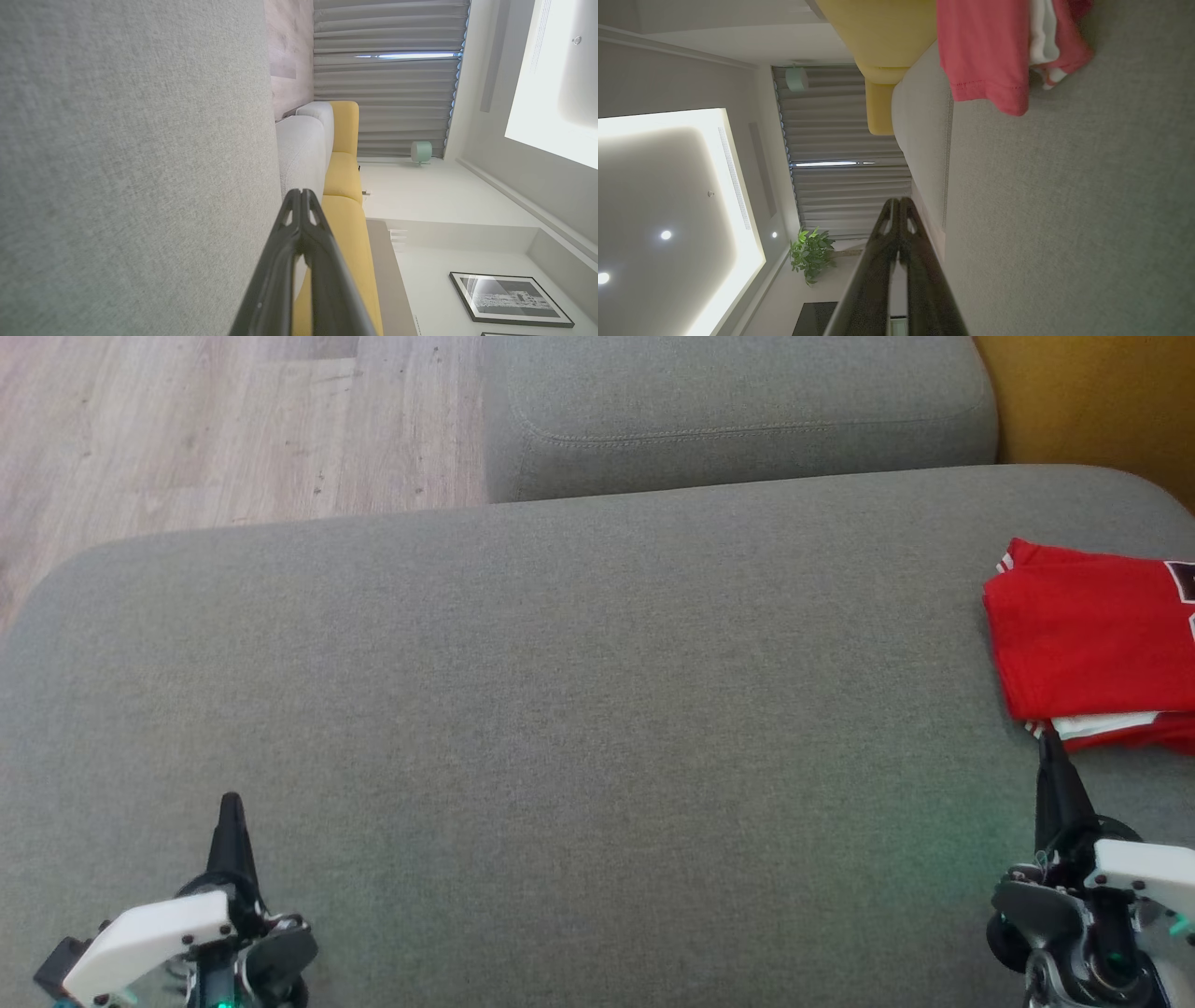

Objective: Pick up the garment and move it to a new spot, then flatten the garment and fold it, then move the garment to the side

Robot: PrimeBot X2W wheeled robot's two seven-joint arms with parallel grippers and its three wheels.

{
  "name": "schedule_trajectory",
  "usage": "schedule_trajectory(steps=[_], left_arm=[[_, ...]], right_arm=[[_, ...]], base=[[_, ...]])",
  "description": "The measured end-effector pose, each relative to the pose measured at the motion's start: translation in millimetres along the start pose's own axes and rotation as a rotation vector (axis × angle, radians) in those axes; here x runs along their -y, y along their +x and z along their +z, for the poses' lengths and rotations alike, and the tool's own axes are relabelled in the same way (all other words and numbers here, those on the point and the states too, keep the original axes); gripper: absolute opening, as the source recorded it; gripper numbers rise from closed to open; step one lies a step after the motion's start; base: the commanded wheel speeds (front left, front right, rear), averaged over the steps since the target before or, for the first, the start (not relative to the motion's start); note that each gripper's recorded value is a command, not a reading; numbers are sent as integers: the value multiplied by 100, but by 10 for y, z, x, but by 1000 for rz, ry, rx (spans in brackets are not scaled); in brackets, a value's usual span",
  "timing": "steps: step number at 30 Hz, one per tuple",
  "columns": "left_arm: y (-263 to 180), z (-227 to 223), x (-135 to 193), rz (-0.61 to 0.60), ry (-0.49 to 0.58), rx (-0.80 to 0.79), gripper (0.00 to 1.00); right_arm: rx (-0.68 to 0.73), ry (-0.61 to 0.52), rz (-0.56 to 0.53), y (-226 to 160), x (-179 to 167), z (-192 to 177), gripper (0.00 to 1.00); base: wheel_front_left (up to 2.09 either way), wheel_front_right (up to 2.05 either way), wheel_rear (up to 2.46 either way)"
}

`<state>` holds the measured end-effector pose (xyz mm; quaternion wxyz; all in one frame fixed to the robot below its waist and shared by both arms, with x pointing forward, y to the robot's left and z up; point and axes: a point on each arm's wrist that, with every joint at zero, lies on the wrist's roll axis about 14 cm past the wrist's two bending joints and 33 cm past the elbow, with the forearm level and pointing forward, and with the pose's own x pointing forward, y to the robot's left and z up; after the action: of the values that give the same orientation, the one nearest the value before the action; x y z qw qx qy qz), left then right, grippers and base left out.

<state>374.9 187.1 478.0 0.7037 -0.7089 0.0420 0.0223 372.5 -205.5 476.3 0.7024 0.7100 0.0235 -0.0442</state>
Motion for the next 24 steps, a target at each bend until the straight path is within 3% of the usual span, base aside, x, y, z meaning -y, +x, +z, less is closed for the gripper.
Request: schedule_trajectory(steps=[24], left_arm=[[-2, 24, 2, -1, -6, 6, 0]], right_arm=[[-1, 1, 0, -1, -1, 9, 0]], base=[[0, 0, 0]])
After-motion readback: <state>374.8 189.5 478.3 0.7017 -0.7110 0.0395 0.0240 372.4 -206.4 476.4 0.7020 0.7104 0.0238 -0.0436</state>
